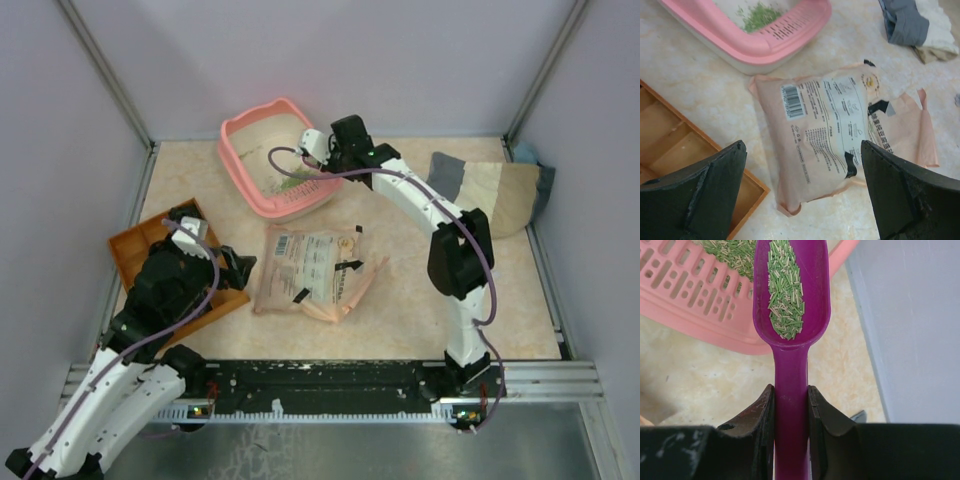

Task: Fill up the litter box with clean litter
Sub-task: Pour the cat litter into the litter box, then place the spatula at the center of the board.

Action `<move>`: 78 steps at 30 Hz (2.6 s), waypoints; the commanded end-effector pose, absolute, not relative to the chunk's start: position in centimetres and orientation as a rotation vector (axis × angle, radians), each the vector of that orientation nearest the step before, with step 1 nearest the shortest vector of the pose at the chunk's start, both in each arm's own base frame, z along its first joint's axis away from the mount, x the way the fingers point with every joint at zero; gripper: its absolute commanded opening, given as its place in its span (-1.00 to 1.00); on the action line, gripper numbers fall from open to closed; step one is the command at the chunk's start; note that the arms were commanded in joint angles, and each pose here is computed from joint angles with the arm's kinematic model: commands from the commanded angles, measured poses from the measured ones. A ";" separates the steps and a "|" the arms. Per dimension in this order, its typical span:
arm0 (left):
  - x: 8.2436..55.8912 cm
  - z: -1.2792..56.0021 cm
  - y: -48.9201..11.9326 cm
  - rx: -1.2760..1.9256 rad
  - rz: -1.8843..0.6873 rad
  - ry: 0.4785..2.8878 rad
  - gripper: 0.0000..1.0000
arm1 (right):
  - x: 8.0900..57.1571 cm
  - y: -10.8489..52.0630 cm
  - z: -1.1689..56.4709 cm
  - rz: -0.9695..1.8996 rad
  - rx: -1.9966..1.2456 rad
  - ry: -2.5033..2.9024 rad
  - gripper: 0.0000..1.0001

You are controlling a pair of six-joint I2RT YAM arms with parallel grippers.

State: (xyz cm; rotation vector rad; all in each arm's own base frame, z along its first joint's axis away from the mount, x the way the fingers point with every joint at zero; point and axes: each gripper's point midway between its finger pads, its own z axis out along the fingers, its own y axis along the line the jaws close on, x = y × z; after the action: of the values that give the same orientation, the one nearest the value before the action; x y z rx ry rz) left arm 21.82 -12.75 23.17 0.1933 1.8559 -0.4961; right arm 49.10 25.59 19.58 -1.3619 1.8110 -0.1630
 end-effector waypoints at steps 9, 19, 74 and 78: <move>21.6 26.4 -8.8 0.020 -0.386 1.706 1.00 | 50.9 26.8 21.9 -0.641 -1.597 1.605 -1.00; 21.4 26.9 -8.1 -0.016 -0.371 1.690 1.00 | 50.8 28.1 22.5 -0.909 -1.716 1.413 -1.00; 20.5 24.6 -18.9 0.432 -0.814 1.856 0.71 | 31.8 9.5 18.2 -0.164 0.095 2.165 -1.00; 20.1 22.5 -20.8 0.489 -0.913 1.951 0.60 | 30.4 6.2 17.4 -0.253 0.294 2.148 -1.00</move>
State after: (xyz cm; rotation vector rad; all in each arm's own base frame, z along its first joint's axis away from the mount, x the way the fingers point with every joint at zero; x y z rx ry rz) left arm 21.12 -18.39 22.06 0.3986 1.9388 -0.7587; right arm 30.47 8.77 16.50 0.0071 2.2455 -0.2191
